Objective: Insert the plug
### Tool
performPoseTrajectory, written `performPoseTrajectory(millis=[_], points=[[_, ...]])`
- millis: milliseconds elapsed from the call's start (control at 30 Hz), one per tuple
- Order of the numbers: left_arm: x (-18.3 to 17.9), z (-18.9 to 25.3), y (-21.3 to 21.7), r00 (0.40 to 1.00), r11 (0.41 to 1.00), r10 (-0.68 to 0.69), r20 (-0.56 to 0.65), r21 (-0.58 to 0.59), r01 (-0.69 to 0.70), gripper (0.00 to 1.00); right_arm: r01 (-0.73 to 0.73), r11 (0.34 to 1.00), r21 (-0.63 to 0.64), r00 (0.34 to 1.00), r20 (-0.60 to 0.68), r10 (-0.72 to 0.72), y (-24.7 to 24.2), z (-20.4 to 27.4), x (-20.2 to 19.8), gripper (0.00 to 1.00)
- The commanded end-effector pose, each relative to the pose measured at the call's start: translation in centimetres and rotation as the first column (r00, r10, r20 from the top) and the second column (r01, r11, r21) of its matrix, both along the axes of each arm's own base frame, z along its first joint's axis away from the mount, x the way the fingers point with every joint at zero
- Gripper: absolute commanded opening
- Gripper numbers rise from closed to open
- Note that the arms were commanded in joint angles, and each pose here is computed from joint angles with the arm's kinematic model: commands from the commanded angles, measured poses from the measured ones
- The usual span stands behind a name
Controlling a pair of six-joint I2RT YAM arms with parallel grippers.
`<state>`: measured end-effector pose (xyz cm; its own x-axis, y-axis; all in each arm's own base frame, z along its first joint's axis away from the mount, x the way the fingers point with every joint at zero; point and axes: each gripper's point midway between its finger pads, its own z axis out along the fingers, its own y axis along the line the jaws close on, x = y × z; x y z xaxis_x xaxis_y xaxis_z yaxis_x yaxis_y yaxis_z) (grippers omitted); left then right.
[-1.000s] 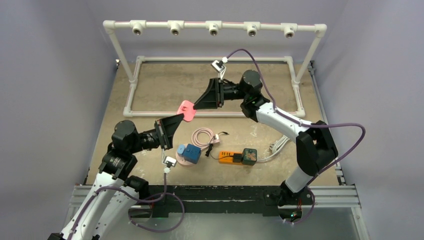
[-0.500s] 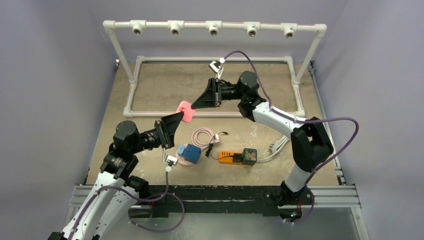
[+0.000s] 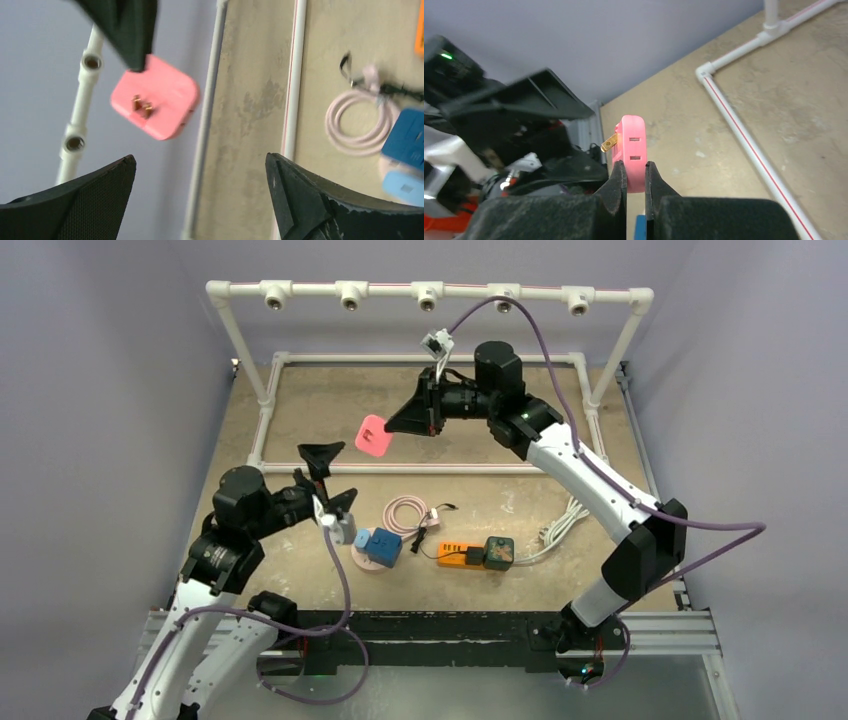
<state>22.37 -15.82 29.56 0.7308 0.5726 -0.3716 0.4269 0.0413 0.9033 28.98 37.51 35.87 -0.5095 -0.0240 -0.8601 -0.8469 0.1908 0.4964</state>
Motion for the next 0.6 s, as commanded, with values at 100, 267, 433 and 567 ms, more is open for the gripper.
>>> performPoseTrajectory(millis=[100,267,433,567], points=[[0.5,7.3,-0.4,0.914,0.805,0.033,-0.405,-0.531,-0.264,0.99,0.087,0.983,-0.161,0.988,0.139,-0.065,0.5,-1.7,0.0,0.00],[2.0,7.1,-1.2,0.869,0.766,0.004,-0.494,-0.558,-0.321,0.99,0.118,0.975,-0.190,0.979,0.185,-0.083,2.3,-1.0,-1.0,0.00],[2.5,5.3,-1.4,0.835,0.767,0.010,-0.551,-0.531,-0.360,0.99,0.163,0.965,-0.206,0.968,0.223,-0.116,2.8,0.2,-1.6,0.00],[3.3,4.8,-0.6,0.822,0.754,0.070,-0.566,-0.509,-0.415,0.99,0.170,0.958,-0.232,0.962,0.250,-0.110,3.2,0.5,-2.3,0.00]])
